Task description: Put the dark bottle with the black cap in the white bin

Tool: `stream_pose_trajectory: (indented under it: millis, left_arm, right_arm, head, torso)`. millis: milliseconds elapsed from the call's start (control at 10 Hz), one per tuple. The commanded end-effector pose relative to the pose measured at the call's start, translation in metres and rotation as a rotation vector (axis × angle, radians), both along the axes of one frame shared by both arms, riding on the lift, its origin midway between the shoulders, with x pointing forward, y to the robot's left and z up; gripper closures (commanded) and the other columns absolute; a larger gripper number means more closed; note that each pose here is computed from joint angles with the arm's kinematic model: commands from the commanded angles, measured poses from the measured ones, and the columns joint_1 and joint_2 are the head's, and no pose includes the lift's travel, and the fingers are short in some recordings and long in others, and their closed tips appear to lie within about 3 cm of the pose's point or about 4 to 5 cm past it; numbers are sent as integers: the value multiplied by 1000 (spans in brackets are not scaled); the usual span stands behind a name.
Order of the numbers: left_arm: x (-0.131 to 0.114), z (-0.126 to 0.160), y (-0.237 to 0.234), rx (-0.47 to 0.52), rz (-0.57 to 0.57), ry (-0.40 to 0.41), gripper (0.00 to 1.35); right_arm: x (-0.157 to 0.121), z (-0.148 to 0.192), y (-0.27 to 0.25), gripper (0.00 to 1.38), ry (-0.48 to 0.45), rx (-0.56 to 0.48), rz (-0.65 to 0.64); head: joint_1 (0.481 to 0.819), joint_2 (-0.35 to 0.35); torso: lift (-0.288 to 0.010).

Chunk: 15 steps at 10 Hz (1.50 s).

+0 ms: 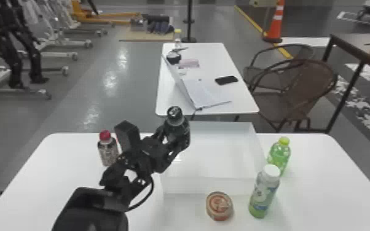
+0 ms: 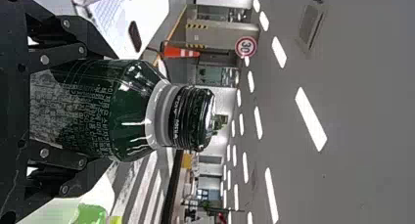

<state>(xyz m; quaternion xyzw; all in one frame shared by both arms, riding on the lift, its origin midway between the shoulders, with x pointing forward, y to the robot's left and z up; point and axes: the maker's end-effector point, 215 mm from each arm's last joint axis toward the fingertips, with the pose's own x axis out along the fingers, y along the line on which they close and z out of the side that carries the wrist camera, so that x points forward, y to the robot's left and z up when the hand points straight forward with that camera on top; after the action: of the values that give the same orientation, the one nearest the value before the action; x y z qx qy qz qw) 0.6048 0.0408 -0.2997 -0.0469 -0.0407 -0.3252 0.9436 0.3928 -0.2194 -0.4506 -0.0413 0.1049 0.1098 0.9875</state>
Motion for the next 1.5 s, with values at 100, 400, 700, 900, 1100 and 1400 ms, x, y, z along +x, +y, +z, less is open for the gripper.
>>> stream_pose_trajectory:
  millis: [100,400,700,900,1100,1400]
  left_arm:
    - [1,-44,-39,31,-70,81,1101]
    - [3,-55,-43,27,-69,107,852]
    - [10,-51,-28,15,-11,88,101]
    - [9,-47,-24,4,-1,74,119]
    - [1,-45,-1,2,43,60,113]
    - [-41,-55,94,43,233,41,119]
  right_arm:
    - [3,-1,2,90,-1,5,9]
    - [3,-2,3,88,-1,11,6]
    - [3,-2,3,90,0,15,10]
    - [2,-3,3,90,3,13,10]
    - [1,-2,4,90,1,13,11]
    - [-1,-1,4,90,1,7,12]
  head:
    - [549,0]
    - [549,0]
    - [549,0]
    - [549,0]
    - [549,0]
    - [549,0]
  torso:
    - [-100]
    - [-100]
    - [-100]
    - [-100]
    - [-100]
    - [-100]
